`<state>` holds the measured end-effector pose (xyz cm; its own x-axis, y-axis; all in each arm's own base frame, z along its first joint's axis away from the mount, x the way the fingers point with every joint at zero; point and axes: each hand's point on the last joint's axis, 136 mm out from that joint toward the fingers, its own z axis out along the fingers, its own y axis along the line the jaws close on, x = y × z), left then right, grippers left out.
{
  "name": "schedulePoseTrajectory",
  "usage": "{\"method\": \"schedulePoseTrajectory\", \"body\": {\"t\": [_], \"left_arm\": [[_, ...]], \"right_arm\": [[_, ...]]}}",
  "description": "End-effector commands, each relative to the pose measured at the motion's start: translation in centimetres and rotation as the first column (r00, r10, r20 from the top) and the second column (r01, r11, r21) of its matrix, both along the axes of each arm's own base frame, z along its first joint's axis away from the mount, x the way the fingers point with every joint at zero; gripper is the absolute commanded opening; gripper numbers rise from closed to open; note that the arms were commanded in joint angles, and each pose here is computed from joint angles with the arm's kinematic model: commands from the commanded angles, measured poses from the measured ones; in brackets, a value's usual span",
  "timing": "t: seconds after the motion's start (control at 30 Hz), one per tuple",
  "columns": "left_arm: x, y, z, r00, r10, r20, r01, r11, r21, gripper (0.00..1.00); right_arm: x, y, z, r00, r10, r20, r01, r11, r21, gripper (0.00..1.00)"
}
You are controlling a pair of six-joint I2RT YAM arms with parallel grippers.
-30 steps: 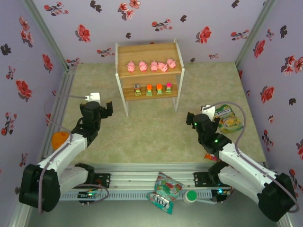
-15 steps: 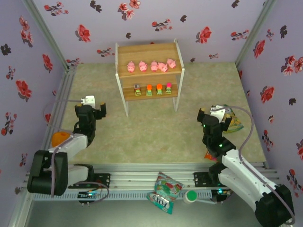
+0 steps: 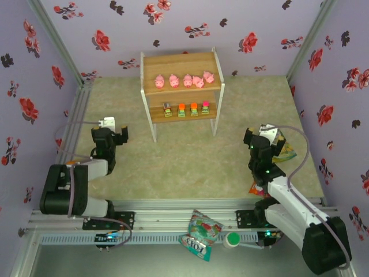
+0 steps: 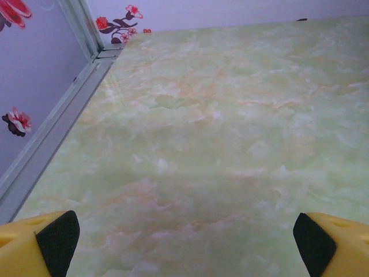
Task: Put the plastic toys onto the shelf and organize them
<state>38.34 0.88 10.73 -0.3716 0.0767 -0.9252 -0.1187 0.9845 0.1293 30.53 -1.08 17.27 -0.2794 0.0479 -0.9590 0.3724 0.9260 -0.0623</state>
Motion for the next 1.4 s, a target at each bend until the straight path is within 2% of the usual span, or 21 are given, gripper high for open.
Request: {"method": "schedulePoseTrajectory", "body": {"t": [0.0, 0.17, 0.3, 0.5, 0.87, 1.13, 1.37], "left_arm": [[0.9, 0.3, 0.5, 0.999, -0.006, 0.044, 0.006, 1.000, -0.004, 1.00], [1.7, 0.3, -0.7, 0.999, -0.035, 0.002, 0.035, 0.999, -0.041, 1.00], [1.7, 0.5, -0.9, 0.999, -0.039, 0.002, 0.039, 0.997, -0.063, 1.00], [1.4, 0.1, -1.3, 0.997, -0.069, 0.028, 0.071, 0.996, -0.058, 1.00], [1.4, 0.0, -1.3, 0.997, -0.075, 0.027, 0.077, 0.995, -0.059, 1.00], [1.4, 0.0, -1.3, 0.997, -0.077, 0.027, 0.078, 0.995, -0.059, 1.00], [1.4, -0.1, -1.3, 0.996, -0.085, 0.029, 0.087, 0.994, -0.060, 1.00]], "right_arm": [[0.9, 0.3, -0.5, 1.000, 0.023, 0.010, -0.023, 0.999, -0.024, 0.99], [2.1, 0.6, -0.2, 0.998, 0.061, 0.036, -0.058, 0.997, -0.058, 0.99], [3.1, -0.2, -0.4, 0.997, 0.067, 0.048, -0.065, 0.998, -0.024, 0.99], [4.1, -1.1, -1.6, 0.998, 0.055, 0.039, -0.055, 0.998, 0.010, 0.99], [5.3, -0.4, -3.2, 0.994, 0.097, 0.045, -0.097, 0.995, -0.003, 0.99], [6.7, -0.8, -5.8, 0.995, 0.101, 0.025, -0.100, 0.995, -0.015, 0.99], [8.3, -0.7, -7.6, 0.986, 0.169, -0.010, -0.168, 0.984, 0.065, 0.99]]}}
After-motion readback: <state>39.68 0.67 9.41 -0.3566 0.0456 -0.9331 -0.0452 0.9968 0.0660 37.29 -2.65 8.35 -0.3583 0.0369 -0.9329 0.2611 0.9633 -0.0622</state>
